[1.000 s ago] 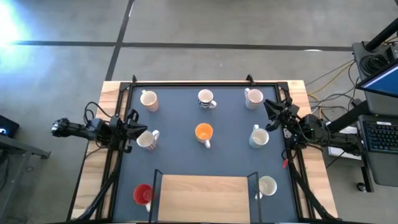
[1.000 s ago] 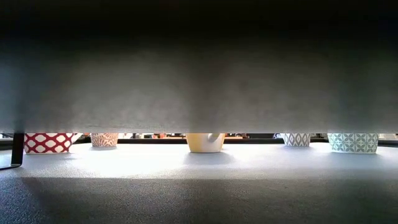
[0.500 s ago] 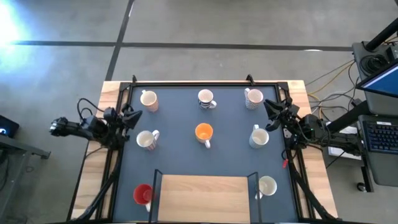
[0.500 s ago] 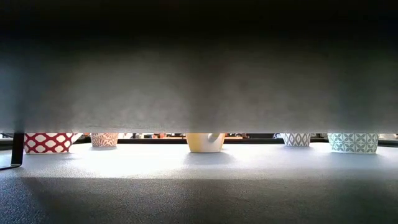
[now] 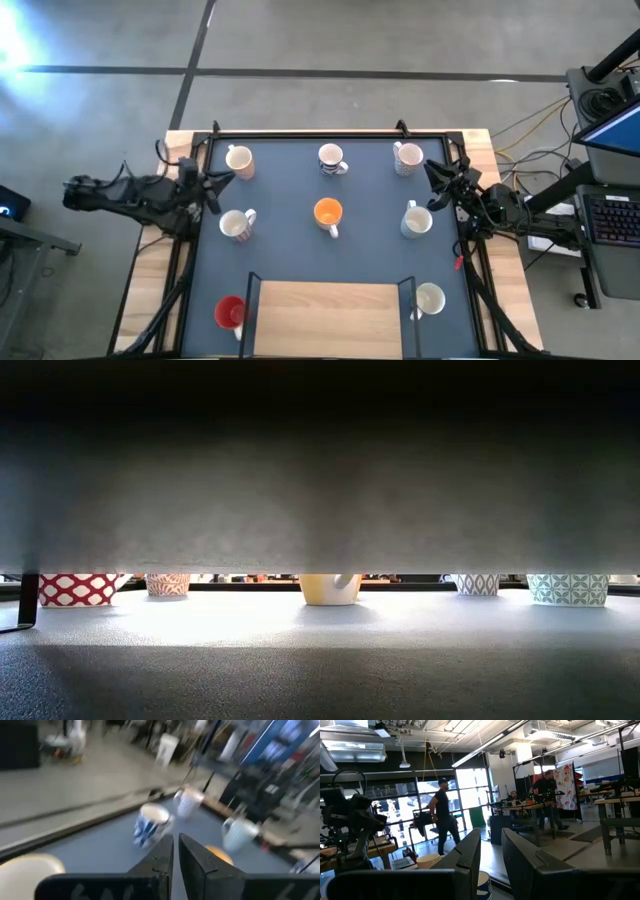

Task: Place coffee mugs
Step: Put the light red patterned mug on the shelf

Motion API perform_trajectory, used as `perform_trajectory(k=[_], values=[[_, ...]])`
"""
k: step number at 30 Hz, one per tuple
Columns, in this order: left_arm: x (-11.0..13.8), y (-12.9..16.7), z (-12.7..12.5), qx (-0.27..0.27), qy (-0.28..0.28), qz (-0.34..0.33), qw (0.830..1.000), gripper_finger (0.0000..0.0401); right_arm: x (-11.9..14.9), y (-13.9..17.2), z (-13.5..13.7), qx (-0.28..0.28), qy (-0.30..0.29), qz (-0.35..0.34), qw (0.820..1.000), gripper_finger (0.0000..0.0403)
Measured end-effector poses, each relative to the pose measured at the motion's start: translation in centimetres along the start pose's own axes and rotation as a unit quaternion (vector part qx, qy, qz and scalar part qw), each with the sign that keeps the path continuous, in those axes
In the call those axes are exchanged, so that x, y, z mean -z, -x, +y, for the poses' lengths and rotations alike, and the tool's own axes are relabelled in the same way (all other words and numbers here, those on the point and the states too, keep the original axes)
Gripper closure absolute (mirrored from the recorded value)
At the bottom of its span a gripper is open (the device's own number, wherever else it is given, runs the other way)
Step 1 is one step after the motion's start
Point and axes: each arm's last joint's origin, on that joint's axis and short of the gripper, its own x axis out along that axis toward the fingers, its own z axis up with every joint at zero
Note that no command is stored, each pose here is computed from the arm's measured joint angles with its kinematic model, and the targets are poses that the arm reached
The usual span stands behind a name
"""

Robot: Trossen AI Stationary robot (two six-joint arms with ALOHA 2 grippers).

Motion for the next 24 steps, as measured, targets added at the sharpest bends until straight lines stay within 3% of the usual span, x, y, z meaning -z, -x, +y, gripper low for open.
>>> perform_trajectory(k=[4, 10, 24], values=[[-1.4, 0.4, -0.3, -0.063, 0.005, 0.074, 0.995, 0.039, 0.0, 0.0, 0.0, 0.0, 0.0, 0.0, 1.0, 0.0335], [-2.4, 0.5, -0.6, -0.161, -0.038, 0.159, 0.973, 0.039, 0.0, 0.0, 0.0, 0.0, 0.0, 0.0, 1.0, 0.0335], [-2.2, -3.3, -1.2, -0.188, -0.088, 0.3, 0.931, 0.039, 0.0, 0.0, 0.0, 0.0, 0.0, 0.0, 1.0, 0.0335]])
